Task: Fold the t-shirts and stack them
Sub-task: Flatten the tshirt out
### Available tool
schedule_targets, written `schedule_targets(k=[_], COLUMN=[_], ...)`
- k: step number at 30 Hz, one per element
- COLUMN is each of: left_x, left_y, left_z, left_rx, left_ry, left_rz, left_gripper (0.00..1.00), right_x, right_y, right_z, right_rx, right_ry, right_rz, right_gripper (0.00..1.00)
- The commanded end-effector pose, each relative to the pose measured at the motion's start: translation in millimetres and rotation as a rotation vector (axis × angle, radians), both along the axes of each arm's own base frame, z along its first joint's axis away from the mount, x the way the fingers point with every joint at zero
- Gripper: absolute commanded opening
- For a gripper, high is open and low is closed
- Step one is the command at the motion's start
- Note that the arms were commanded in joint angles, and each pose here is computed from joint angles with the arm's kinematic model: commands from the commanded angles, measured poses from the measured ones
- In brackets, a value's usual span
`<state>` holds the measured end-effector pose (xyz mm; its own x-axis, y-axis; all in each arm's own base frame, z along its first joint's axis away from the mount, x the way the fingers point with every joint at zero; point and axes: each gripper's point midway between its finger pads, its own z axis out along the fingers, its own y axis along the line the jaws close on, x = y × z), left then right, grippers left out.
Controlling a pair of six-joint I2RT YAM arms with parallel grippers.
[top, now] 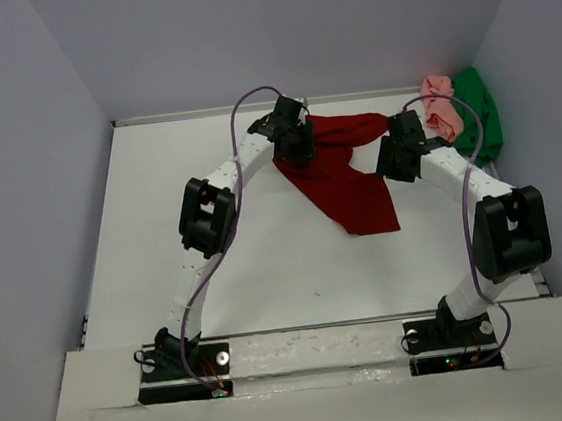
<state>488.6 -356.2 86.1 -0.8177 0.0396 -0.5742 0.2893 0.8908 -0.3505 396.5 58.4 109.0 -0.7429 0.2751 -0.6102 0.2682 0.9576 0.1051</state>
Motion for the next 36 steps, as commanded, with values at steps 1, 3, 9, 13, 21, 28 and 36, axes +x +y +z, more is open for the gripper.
schedule_targets(k=[1, 3, 9, 13, 21, 28, 36], left_x=[2, 4, 6, 9, 14, 3, -10], left_y=[-5, -5, -5, 2, 38, 92, 118], left_z=[17, 17, 13, 12, 35, 106, 167], left_rx=[-0.029, -0.029, -0.022, 0.000, 0.100, 0.193, 0.183], left_ry=[-0.036, -0.039, -0.040, -0.047, -0.110, -0.212, -0.319], left_rz=[-0.012, -0.011, -0.007, 0.017, 0.146, 0.321, 0.378], left_gripper=[0.55, 0.55, 0.43, 0.10, 0.00, 0.00, 0.00], right_x=[6, 6, 4, 2, -11, -37, -64], right_y=[3, 4, 4, 3, -7, -27, -21], right_z=[17, 17, 22, 16, 1, -18, -35], right_rx=[0.020, 0.025, 0.032, 0.028, 0.002, -0.080, -0.028], right_ry=[-0.068, -0.069, -0.081, -0.064, -0.027, 0.045, 0.095], right_rz=[-0.010, -0.006, -0.007, -0.007, -0.075, -0.132, -0.120], right_gripper=[0.53, 0.53, 0.53, 0.53, 0.52, 0.70, 0.83])
